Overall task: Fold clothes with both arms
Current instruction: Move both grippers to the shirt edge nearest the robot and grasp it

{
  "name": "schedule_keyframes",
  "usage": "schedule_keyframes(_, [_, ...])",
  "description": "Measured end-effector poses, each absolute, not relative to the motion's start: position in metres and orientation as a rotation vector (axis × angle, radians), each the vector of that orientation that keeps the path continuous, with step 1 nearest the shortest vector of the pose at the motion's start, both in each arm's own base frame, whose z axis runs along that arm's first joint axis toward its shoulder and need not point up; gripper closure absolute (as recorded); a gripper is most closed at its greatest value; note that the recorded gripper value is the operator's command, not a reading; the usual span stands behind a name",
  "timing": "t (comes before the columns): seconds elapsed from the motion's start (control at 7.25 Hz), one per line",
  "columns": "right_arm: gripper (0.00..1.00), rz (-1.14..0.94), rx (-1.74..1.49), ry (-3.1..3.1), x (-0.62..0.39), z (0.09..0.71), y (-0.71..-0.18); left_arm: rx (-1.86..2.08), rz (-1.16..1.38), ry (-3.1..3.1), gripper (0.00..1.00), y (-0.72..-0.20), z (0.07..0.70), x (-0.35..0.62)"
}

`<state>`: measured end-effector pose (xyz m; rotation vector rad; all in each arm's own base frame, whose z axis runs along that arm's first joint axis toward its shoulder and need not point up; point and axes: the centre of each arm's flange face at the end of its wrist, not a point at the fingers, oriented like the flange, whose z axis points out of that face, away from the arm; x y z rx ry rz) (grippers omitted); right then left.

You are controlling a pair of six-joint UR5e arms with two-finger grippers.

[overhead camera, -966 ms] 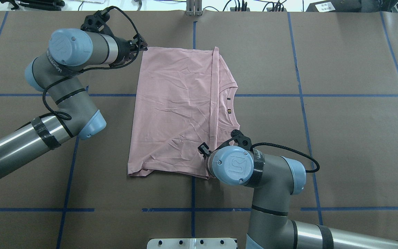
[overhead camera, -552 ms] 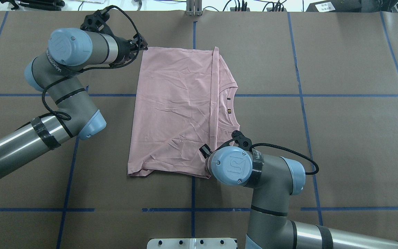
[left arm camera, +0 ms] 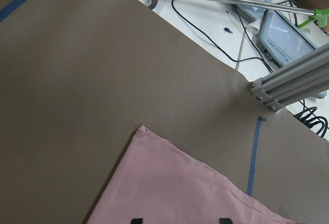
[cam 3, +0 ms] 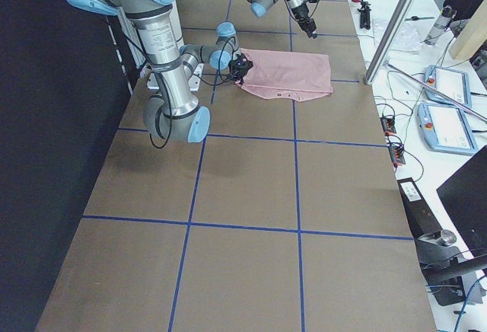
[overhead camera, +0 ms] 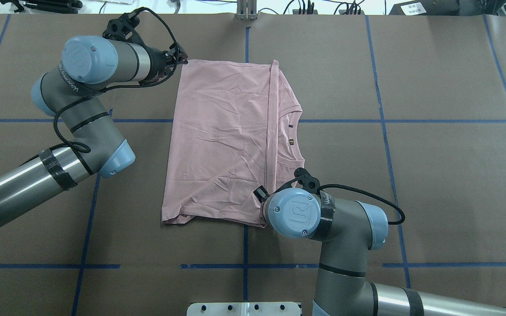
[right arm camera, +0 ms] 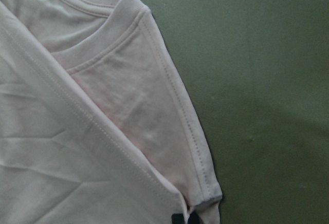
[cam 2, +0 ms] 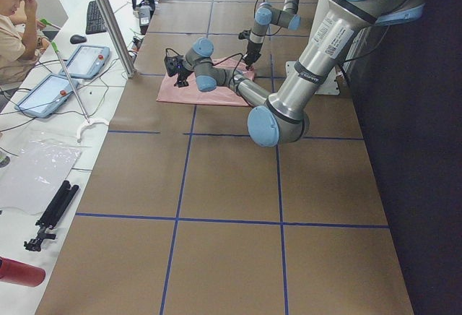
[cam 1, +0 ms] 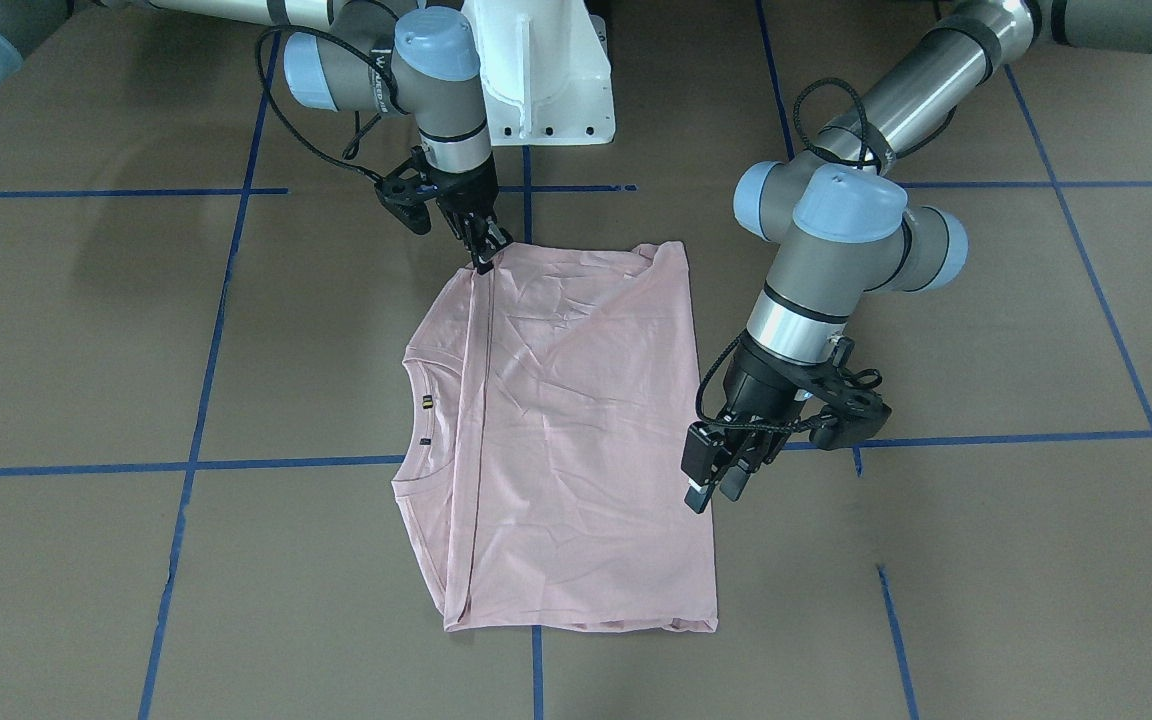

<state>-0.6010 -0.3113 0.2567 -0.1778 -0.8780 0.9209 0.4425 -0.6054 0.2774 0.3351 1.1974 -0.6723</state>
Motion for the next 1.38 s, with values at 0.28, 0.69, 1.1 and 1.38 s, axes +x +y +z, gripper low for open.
schedule_keyframes(0.28, [1.00,0.917,-0.180,-0.885,-0.595,0.256,-0.309,0.317,-0.666,1.219,0.42,-0.590,0.273,0.448])
schedule_keyframes(0.69, [1.00,0.904,-0.184,-0.902,-0.578,0.256,-0.302,0.264,-0.655,1.256,0.42,-0.553,0.266,0.440])
schedule_keyframes(1.1, [1.00,0.892,-0.187,-0.903,-0.576,0.258,-0.295,0.155,-0.614,1.275,0.36,-0.443,0.284,0.462])
schedule_keyframes(1.38, [1.00,0.889,-0.186,-0.903,-0.571,0.261,-0.294,0.077,-0.594,1.173,0.36,-0.386,0.291,0.483])
